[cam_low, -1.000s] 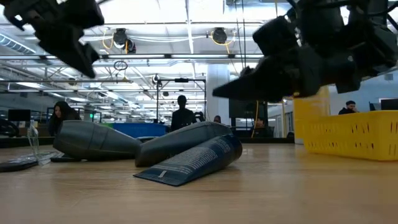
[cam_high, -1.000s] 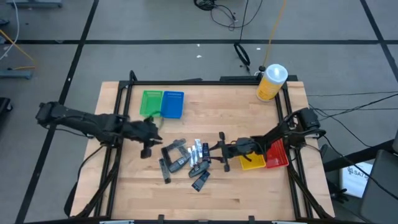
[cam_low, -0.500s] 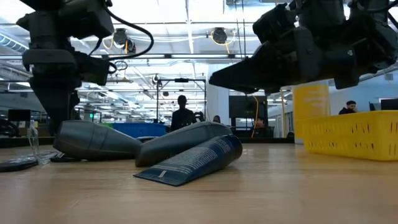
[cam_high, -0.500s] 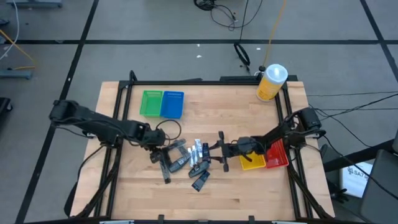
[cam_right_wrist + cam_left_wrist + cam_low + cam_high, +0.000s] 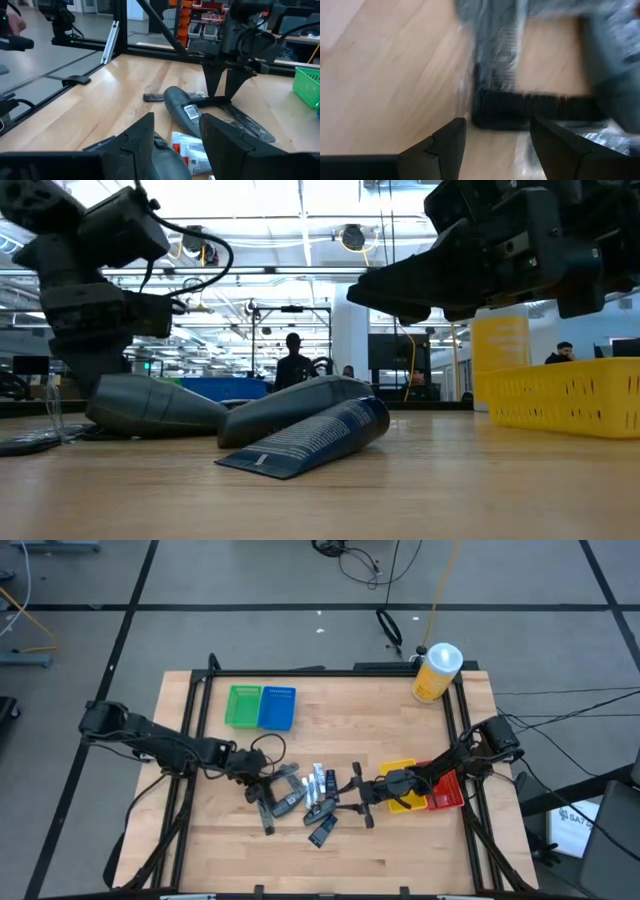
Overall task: Pick & Place Travel size toiletries
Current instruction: Put the black comb into the blue bin, then put the black shaving cream into the red bin
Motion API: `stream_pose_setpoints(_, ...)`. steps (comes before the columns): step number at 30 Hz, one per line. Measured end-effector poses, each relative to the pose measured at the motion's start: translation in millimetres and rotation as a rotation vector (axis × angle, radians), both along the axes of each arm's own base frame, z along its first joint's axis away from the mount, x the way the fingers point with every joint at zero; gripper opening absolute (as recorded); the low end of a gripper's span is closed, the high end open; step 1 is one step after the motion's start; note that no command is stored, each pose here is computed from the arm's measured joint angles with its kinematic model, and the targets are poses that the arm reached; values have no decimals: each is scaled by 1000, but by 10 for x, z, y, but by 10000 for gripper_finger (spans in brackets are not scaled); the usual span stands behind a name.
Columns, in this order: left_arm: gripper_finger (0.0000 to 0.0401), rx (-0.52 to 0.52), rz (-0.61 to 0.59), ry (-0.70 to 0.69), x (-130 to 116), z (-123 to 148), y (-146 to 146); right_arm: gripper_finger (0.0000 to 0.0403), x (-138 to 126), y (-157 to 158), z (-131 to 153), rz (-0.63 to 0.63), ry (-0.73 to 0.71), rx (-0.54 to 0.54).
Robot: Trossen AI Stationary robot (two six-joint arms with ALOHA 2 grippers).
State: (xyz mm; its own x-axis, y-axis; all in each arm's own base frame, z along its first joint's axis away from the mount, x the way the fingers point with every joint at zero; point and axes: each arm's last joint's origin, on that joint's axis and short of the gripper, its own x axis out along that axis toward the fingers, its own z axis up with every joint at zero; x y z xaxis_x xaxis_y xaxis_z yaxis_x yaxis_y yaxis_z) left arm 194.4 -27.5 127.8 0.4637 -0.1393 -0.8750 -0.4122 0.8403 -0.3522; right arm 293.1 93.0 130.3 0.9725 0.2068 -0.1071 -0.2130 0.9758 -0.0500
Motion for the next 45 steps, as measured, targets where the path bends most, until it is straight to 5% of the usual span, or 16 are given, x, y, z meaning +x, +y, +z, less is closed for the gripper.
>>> stream_pose_setpoints(12, 148, 44, -61, -171, -65, -167, 15, 153, 2, -4, -1, -2, 1, -1)
stream_pose_setpoints(25, 6, 148, -104, -300, -59, -185, 33, 153, 2, -6, 0, -3, 0, -4)
stream_pose_setpoints(38, 3, 217, -145, -523, 31, 68, 9, 153, 30, -3, 3, -11, 8, -31)
stream_pose_setpoints(45, 10, 323, -241, -792, 130, 286, -94, 168, 337, 55, 75, -180, 205, -40)
